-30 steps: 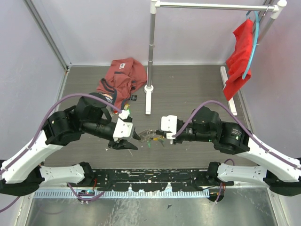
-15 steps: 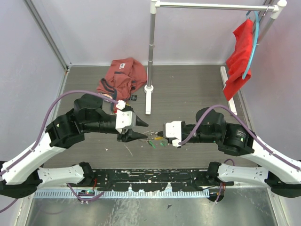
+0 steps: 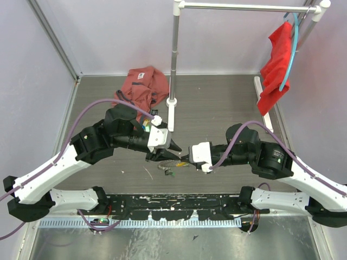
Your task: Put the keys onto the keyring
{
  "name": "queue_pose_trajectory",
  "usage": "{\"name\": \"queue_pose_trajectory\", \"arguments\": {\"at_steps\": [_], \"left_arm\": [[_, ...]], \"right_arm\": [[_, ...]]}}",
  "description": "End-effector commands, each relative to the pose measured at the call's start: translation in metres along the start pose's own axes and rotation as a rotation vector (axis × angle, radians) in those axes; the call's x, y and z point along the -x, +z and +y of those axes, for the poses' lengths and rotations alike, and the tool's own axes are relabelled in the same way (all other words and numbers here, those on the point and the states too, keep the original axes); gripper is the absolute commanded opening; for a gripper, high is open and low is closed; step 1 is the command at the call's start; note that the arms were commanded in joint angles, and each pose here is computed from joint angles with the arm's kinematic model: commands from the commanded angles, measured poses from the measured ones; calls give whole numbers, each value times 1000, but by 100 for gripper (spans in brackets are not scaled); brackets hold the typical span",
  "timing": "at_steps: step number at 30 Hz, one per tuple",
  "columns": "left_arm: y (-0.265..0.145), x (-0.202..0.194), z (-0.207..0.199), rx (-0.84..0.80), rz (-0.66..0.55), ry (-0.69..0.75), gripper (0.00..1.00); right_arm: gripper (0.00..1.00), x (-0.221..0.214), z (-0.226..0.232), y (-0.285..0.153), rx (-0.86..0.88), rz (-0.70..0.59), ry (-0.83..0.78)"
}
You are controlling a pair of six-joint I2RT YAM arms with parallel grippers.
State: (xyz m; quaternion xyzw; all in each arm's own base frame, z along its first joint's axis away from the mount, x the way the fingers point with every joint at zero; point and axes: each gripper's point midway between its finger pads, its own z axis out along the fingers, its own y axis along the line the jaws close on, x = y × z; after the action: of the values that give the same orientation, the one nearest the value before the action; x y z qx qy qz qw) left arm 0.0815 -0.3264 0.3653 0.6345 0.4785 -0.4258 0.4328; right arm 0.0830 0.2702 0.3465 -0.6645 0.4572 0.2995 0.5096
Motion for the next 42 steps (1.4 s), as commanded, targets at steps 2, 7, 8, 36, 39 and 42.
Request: {"name": "queue_pose_trajectory", "arguments": {"at_steps": [2,7,8,36,39,42], "left_arm": [[-5,11,-6,-28,-18,32,33],[-4,5,-4,-19,3,29,33],[-5,4,-3,-14,7,30,33],[-7,2,2,14,40,21,0],[-7,1,3,20,43,21,0],[-7,1,3,22,43,21,0]], "right_arm": [[3,33,-11,-9,-32,-100,-51],[3,34,-12,-10,-36,-105,-51],[3,34,-12,-10,-36,-107,-52],[29,32,-12,-15,-54,-103,-40],[33,30,-12,-19,-65,-92,-39],[35,27,-14,-22,-87,-82,-34]]}}
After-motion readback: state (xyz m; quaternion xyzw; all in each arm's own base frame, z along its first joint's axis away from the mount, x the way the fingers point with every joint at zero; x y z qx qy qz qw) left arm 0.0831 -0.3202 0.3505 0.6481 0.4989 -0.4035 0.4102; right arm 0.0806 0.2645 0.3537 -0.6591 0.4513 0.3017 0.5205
